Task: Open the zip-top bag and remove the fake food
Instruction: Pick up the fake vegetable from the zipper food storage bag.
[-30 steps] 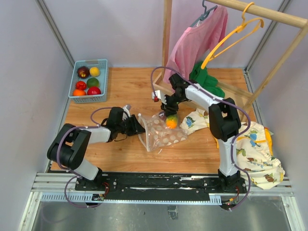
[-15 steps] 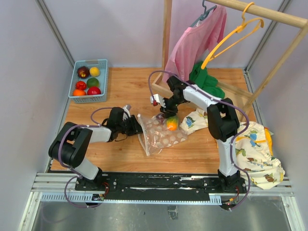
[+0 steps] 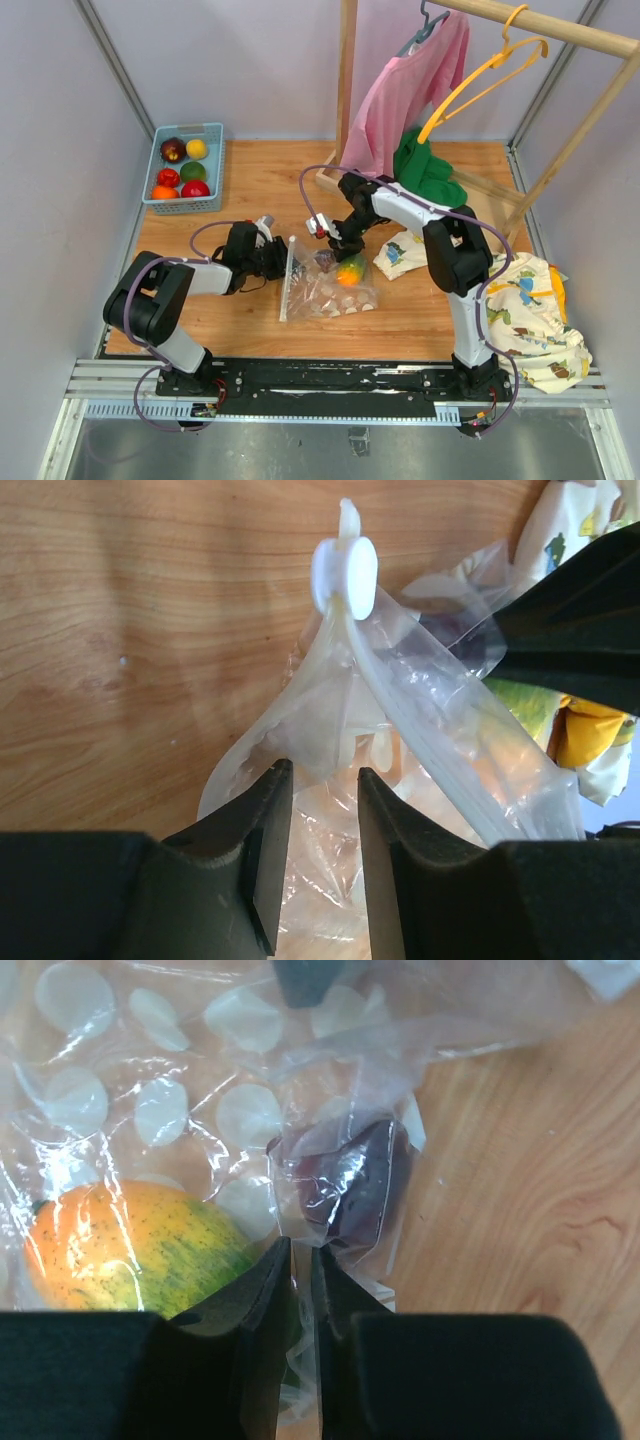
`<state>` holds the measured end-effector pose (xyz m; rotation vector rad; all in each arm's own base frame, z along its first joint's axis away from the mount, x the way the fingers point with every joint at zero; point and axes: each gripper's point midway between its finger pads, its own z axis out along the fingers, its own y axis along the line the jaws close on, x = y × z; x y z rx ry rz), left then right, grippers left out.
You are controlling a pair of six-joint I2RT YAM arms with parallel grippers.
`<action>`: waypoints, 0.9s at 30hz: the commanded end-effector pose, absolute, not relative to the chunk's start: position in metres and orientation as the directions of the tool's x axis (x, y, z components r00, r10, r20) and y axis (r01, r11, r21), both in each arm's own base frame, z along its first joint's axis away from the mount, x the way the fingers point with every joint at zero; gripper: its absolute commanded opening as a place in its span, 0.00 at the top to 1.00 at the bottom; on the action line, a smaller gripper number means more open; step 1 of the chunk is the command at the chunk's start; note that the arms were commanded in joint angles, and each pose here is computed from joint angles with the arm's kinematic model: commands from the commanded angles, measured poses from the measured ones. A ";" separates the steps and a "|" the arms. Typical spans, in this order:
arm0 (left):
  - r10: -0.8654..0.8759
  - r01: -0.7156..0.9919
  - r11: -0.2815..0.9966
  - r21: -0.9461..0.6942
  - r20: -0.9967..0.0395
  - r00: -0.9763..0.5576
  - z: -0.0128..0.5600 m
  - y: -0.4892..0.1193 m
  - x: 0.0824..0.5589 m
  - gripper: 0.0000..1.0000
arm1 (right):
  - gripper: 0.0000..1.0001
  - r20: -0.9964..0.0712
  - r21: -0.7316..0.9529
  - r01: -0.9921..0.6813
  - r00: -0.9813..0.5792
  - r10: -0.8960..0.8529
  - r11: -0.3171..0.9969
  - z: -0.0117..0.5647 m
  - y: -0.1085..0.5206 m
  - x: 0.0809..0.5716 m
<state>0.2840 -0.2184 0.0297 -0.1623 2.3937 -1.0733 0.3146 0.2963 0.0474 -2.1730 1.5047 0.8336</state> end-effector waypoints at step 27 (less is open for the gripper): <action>-0.264 0.156 0.716 -0.680 -0.471 -0.842 0.072 -0.219 0.298 0.64 | 0.84 -0.691 0.015 -0.938 0.241 -0.682 -0.346 0.051 0.313 0.303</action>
